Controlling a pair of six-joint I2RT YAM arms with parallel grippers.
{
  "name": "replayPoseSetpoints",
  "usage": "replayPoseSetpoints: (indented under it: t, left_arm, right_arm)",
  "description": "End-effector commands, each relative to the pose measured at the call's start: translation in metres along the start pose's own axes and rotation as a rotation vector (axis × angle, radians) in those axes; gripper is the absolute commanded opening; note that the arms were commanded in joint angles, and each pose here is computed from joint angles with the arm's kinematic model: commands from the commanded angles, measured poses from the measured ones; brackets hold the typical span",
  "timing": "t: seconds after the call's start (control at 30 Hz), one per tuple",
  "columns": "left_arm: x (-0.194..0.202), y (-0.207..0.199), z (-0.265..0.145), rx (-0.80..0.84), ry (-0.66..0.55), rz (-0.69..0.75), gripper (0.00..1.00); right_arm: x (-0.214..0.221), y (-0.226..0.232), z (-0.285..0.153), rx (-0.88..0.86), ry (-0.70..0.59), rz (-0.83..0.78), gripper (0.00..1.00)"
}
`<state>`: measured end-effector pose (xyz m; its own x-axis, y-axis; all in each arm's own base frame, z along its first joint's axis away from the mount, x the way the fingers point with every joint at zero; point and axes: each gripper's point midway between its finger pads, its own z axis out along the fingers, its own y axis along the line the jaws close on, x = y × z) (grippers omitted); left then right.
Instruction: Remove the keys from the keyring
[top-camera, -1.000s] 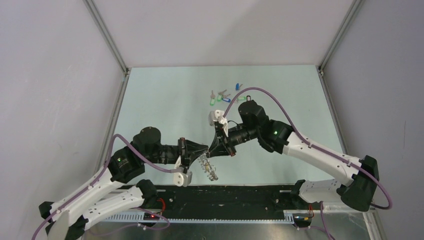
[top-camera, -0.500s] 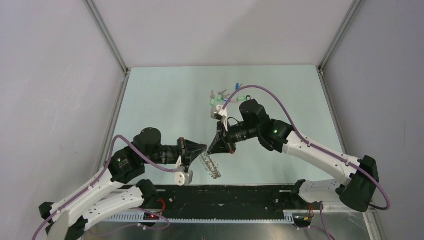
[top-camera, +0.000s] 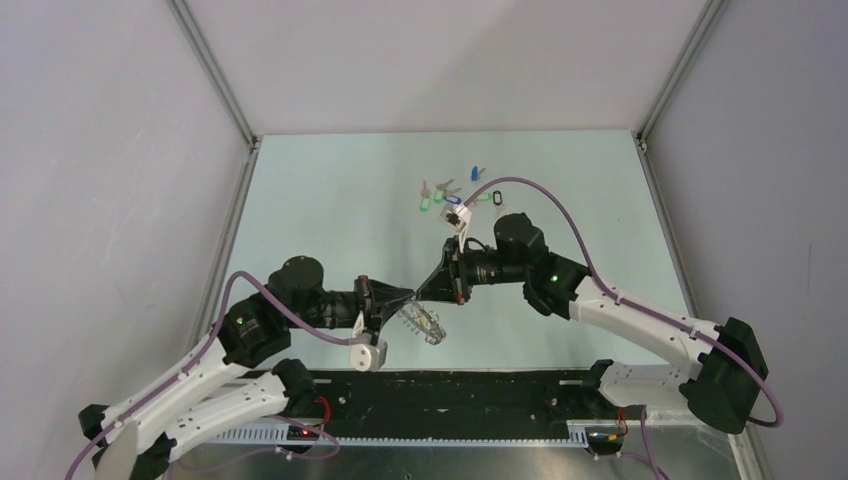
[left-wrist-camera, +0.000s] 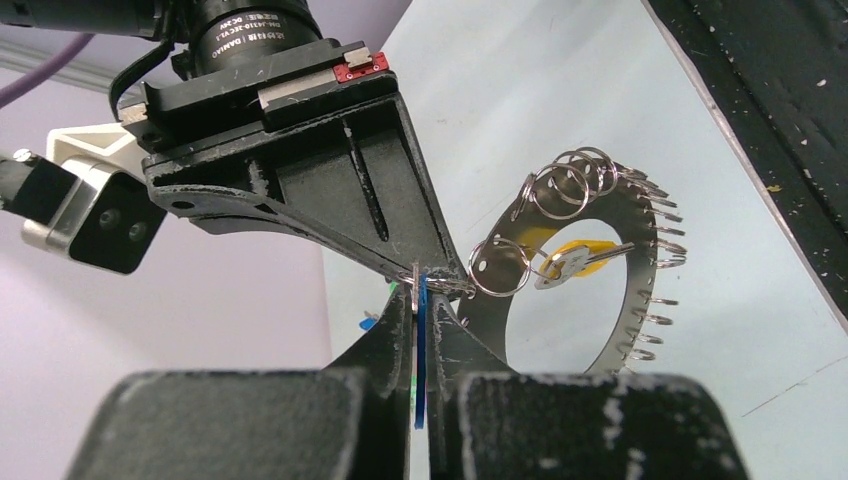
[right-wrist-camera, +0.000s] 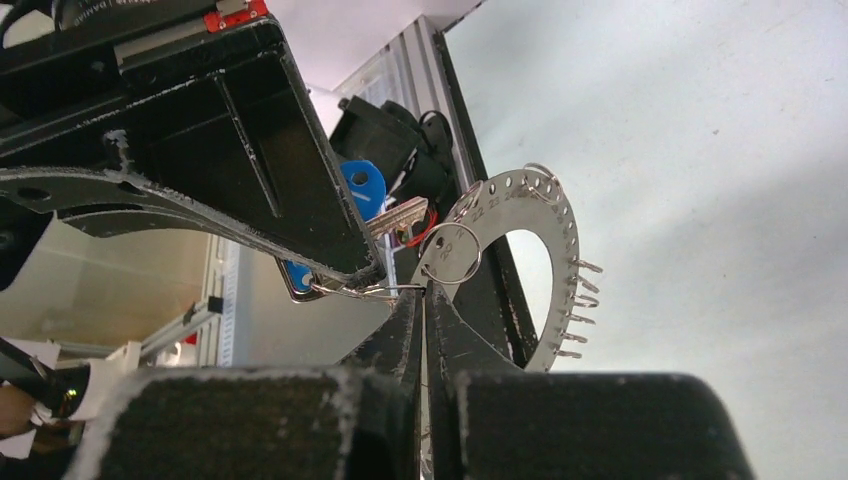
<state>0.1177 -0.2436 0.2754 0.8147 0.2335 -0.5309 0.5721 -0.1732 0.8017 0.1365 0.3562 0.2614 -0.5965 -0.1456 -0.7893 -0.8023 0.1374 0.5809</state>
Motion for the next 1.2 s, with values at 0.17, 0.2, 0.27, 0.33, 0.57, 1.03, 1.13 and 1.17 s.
replayPoseSetpoints:
  t: [0.17,0.2,0.27,0.33,0.57,1.03,1.13,1.17]
  left_arm:
    - [-0.034,0.018,-0.004,-0.051,-0.135,0.082,0.0]
    - [-0.034,0.018,-0.004,-0.051,-0.135,0.082,0.0]
    - [-0.033,0.017,-0.003,-0.049,-0.135,0.081,0.0]
    - [-0.033,0.016,-0.003,-0.047,-0.135,0.08,0.0]
    - [-0.029,0.011,0.001,-0.031,-0.13,0.071,0.0]
    - [-0.027,0.012,-0.001,-0.043,-0.116,0.068,0.0]
    - [-0.029,0.012,-0.001,-0.044,-0.12,0.068,0.0]
    - [-0.029,0.013,-0.002,-0.045,-0.121,0.069,0.0]
  right_arm:
    - [-0.044,-0.014,-0.006,0.102,-0.245,0.073,0.0]
    - [-0.047,-0.013,-0.007,0.108,-0.266,0.091,0.0]
    - [-0.05,-0.014,-0.009,0.113,-0.3,0.113,0.0]
    - [-0.053,-0.015,-0.012,0.12,-0.332,0.133,0.0]
    - [-0.065,-0.004,-0.016,0.069,-0.407,0.231,0.0]
    - [-0.063,0.004,-0.024,-0.017,-0.454,0.342,0.33]
    - [-0.058,-0.003,-0.034,0.07,-0.449,0.173,0.38]
    - [-0.056,-0.005,-0.036,0.089,-0.445,0.136,0.39]
